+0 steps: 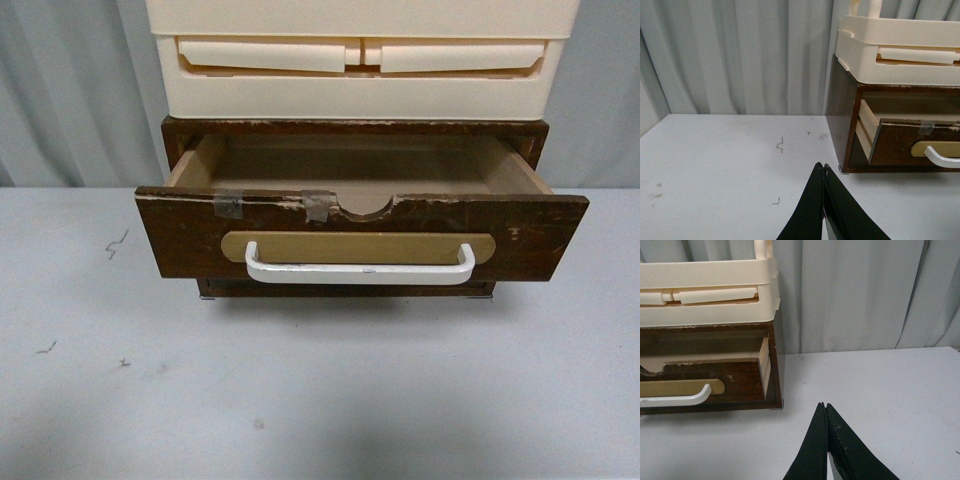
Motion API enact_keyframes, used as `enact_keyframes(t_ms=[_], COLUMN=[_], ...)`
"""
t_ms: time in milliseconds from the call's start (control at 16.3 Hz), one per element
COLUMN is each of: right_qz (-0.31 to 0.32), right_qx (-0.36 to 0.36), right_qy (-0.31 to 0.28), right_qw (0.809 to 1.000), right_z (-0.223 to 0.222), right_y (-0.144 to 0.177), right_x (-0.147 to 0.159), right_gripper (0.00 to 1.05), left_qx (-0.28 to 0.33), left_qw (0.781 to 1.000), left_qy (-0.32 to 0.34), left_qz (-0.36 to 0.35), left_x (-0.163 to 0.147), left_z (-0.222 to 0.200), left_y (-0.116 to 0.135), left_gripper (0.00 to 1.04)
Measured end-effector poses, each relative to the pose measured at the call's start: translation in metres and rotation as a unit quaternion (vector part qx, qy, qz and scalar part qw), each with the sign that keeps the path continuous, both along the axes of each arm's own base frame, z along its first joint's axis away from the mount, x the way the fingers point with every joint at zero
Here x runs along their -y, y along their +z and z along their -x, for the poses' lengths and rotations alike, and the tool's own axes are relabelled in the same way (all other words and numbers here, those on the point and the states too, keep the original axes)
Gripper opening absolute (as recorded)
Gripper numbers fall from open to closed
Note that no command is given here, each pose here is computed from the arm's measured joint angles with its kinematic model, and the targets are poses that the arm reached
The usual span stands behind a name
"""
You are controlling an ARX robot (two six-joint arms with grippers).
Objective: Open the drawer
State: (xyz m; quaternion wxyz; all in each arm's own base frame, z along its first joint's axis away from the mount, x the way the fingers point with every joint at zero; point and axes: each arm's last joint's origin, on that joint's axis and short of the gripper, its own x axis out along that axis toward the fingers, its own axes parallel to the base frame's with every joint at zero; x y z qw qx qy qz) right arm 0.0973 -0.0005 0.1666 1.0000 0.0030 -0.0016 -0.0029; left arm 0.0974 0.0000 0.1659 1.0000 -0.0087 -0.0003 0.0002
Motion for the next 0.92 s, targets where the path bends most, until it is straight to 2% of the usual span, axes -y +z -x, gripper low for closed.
enact_keyframes(t_ms=[184,306,429,673,796,918], right_qz=[0.000,0.001,0.001,0.001,0.001,0.001], right_qx=[0.000,0.000,0.000,0.000,0.000,0.000], right_qy=[0.000,0.000,0.000,0.000,0.000,0.000], right_qw=[1.000,1.000,1.000,1.000,1.000,1.000], right_z=[0.0000,0.0000,0.0000,0.0000,0.0000,0.0000], right_y=[0.0000,0.0000,0.0000,0.0000,0.0000,0.0000], right_x=[0.0000,0.0000,0.0000,0.0000,0.0000,0.0000], right_gripper=[0.02,0.09,0.22,0.54,0.63,0.80], left_qx=[0.000,0.000,0.000,0.000,0.000,0.000], left_qw=[1.000,1.000,1.000,1.000,1.000,1.000], left_qy=[0.000,0.000,0.000,0.000,0.000,0.000], left_qz=[0.000,0.000,0.000,0.000,0.000,0.000], left_x=[0.0000,0.0000,0.0000,0.0000,0.0000,0.0000], left_z=[0.0000,0.0000,0.0000,0.0000,0.0000,0.0000], left_y=[0.0000,0.0000,0.0000,0.0000,0.0000,0.0000], left_gripper=[0.03,0.16,0.28,0.59,0.70,0.84])
